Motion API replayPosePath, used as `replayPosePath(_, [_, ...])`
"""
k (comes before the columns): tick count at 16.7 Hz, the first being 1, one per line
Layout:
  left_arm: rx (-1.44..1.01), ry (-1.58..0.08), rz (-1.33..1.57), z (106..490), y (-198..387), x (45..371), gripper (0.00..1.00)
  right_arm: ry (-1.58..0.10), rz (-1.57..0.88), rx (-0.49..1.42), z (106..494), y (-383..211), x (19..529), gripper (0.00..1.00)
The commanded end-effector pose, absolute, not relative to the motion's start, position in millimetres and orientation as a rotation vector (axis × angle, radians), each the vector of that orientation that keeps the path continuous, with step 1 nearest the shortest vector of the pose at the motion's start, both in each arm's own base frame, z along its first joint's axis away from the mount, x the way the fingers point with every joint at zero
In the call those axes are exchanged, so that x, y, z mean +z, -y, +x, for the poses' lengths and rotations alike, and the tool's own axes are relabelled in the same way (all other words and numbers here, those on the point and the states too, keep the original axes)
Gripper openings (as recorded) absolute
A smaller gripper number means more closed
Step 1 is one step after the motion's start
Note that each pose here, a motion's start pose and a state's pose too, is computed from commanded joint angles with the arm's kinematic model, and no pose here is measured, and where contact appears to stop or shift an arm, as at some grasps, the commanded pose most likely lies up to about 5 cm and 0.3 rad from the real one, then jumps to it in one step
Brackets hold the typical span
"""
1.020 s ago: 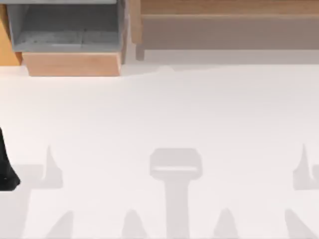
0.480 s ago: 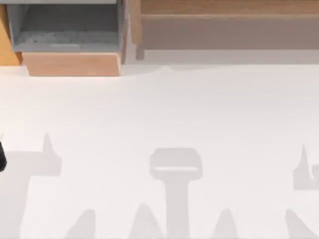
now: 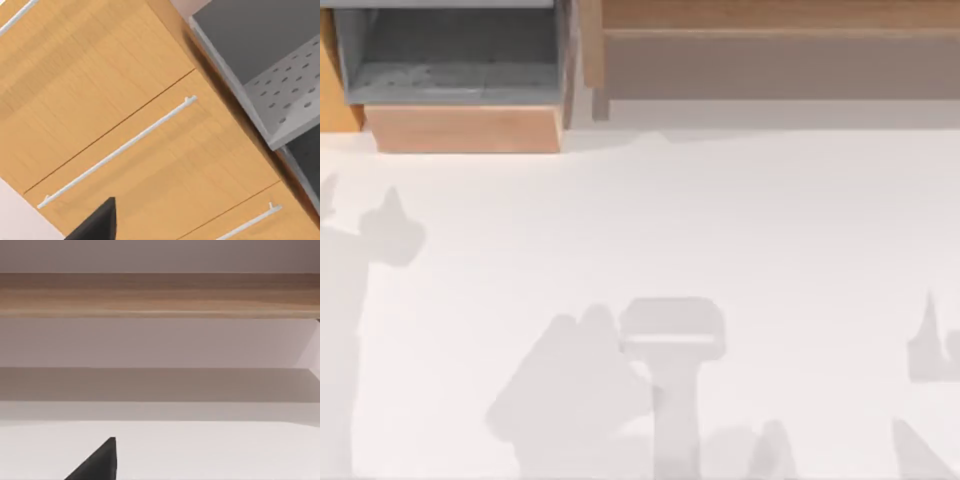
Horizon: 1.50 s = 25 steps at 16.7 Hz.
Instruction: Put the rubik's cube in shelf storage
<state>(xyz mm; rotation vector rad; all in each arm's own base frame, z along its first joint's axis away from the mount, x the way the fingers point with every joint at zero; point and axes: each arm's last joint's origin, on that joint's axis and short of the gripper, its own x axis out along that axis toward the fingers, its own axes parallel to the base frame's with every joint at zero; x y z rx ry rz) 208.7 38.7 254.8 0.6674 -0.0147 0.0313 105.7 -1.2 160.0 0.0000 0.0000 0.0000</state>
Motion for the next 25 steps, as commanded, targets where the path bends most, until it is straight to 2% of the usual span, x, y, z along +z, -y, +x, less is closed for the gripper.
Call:
replayPosePath(3, [0.024, 0.009, 0.873, 263, -64, 253, 1.00, 0.000, 0.000, 0.000, 106, 1, 160, 1.00])
replayPosePath(5, [0.016, 0.008, 1.009, 299, -83, 240, 1.00, 0.000, 0.000, 0.000, 106, 1, 160, 1.00])
replayPosePath(11, [-0.006, 0.013, 1.368, 380, -139, 164, 1.00, 0.000, 0.000, 0.000, 106, 1, 160, 1.00])
replayPosePath(14, [-0.013, 0.015, 1.491, 399, -159, 125, 1.00, 0.000, 0.000, 0.000, 106, 1, 160, 1.00])
replayPosePath(17, [-0.016, 0.016, 1.560, 407, -169, 99, 1.00, 0.000, 0.000, 0.000, 106, 1, 160, 1.00])
replayPosePath(25, [-0.017, 0.016, 1.570, 411, -169, 95, 1.00, 0.000, 0.000, 0.000, 106, 1, 160, 1.00])
